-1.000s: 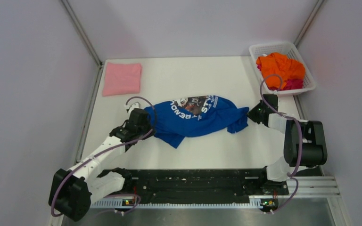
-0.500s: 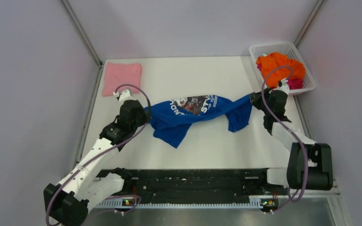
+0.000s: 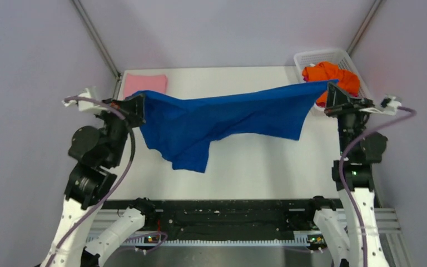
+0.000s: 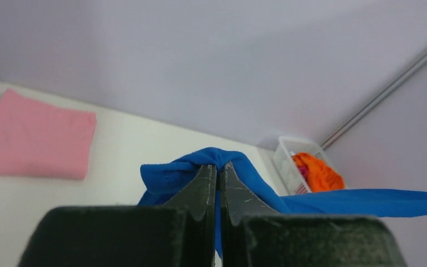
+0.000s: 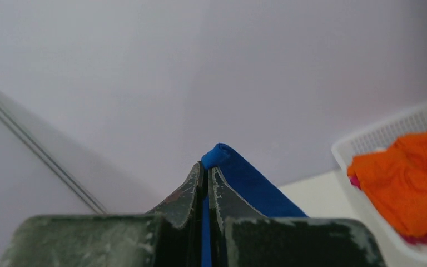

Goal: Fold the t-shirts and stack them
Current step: Flatten out the tshirt

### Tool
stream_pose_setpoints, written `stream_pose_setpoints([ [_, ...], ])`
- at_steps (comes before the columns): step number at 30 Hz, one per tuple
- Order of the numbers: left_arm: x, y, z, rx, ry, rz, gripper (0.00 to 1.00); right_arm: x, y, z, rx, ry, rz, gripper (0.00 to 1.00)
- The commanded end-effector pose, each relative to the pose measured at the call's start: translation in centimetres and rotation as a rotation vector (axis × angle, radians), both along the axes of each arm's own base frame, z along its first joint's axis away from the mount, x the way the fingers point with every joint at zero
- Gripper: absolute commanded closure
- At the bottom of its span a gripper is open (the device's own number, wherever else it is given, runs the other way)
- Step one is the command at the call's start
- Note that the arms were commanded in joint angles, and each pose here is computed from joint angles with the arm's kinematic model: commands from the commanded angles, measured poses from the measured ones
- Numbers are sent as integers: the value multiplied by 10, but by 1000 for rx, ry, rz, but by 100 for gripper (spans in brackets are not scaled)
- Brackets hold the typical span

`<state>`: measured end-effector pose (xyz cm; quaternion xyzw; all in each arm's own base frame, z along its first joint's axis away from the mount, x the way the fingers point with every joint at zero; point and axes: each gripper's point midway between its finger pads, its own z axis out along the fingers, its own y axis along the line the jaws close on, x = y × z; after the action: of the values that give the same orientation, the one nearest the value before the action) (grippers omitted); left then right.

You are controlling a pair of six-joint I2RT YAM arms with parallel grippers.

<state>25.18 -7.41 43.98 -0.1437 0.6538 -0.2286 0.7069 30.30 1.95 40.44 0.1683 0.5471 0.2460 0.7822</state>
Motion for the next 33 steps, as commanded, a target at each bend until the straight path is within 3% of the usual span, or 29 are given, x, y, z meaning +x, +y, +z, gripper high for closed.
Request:
stream_pose_setpoints([
  [1, -53, 9, 85, -7, -267, -78, 100, -71, -5, 78, -17, -205, -50, 100],
  [10, -152, 21, 173, -9, -520, -228, 100, -188, -3, 157, -83, -401, -90, 100],
  [14, -178, 27, 195, -2, -577, -249, 100, -212, -3, 174, -114, -426, -109, 100],
  [17, -175, 27, 202, 9, -586, -239, 100, -211, -4, 178, -122, -424, -115, 100],
  [21, -129, 20, 197, 40, -507, -174, 100, -185, -5, 167, -128, -369, -115, 100],
  [25, -48, 11, 167, 102, -349, -47, 100, -135, -13, 136, -113, -266, -139, 100],
  [29, 49, 16, 101, 197, -115, 193, 100, -62, -22, 80, -99, -115, -160, 100],
  [33, 138, 6, 10, 306, 103, 240, 100, 4, -27, 8, -86, 41, -166, 100],
])
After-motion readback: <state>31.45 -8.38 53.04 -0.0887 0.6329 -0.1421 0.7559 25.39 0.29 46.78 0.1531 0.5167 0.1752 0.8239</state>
